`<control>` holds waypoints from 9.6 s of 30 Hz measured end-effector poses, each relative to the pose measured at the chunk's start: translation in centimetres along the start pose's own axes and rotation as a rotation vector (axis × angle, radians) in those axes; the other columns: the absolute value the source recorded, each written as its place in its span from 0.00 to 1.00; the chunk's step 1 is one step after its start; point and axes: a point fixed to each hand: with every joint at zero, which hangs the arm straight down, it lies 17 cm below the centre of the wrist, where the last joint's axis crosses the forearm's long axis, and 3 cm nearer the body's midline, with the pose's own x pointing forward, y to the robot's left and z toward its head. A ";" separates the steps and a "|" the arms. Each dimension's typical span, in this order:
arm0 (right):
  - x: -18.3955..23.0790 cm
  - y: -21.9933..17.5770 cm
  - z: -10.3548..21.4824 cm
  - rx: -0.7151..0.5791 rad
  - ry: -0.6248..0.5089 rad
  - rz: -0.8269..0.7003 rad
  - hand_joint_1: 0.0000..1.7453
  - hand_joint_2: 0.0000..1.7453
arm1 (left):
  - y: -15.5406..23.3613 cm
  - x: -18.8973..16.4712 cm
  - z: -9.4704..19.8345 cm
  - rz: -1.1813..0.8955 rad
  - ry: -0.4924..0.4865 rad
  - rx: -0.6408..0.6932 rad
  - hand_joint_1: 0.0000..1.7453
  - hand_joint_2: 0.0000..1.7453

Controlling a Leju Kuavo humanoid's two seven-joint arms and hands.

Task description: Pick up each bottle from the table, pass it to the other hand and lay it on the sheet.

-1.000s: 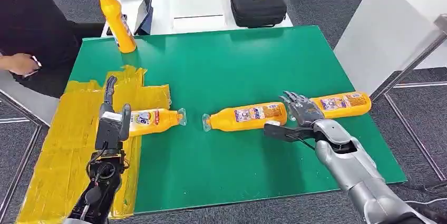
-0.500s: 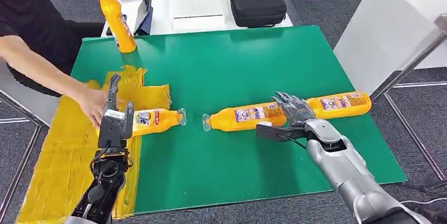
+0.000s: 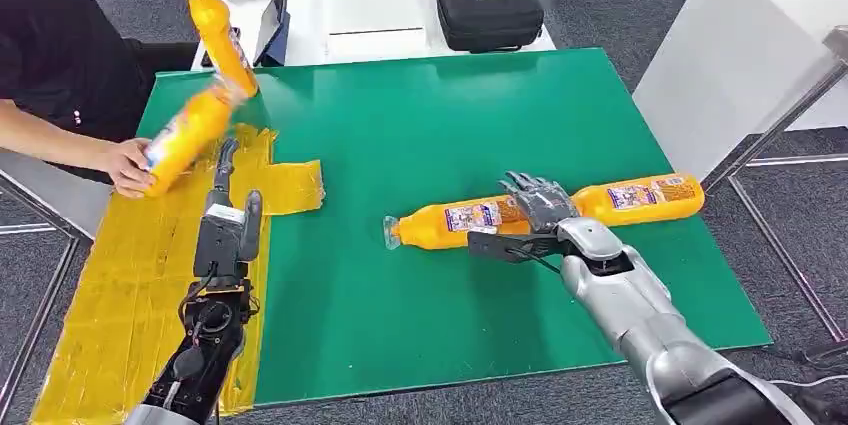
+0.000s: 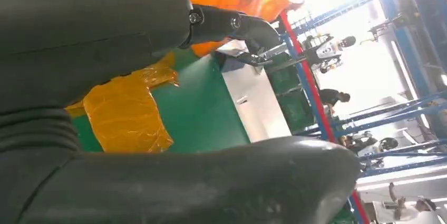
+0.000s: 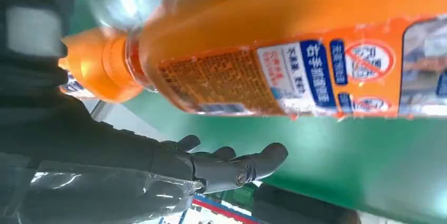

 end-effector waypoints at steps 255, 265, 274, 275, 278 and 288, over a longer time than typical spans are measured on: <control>8.4 -12.6 8.0 -0.735 -0.027 -0.809 0.00 0.00 | -2.6 -16.5 1.7 -1.043 0.289 -0.525 0.00 0.00; 7.9 -11.5 8.5 -0.726 -0.010 -0.805 0.00 0.00 | -3.0 -15.8 1.5 -0.939 0.270 -0.490 0.00 0.00; 4.8 -10.2 11.4 -0.716 0.043 -0.704 0.00 1.00 | -3.1 -13.3 1.1 -0.433 0.278 -0.334 0.00 0.00; 4.1 -9.8 12.0 -0.702 0.053 -0.684 0.00 1.00 | -2.7 -12.9 1.0 -0.354 0.282 -0.298 0.00 0.00; 1.2 -9.4 14.0 -0.692 0.082 -0.638 0.00 1.00 | -1.2 -11.8 0.7 -0.203 0.288 -0.194 0.00 0.00; -10.5 -11.7 26.4 -0.865 0.278 -0.466 0.00 1.00 | 5.1 -7.4 1.7 0.040 0.202 0.096 0.00 0.00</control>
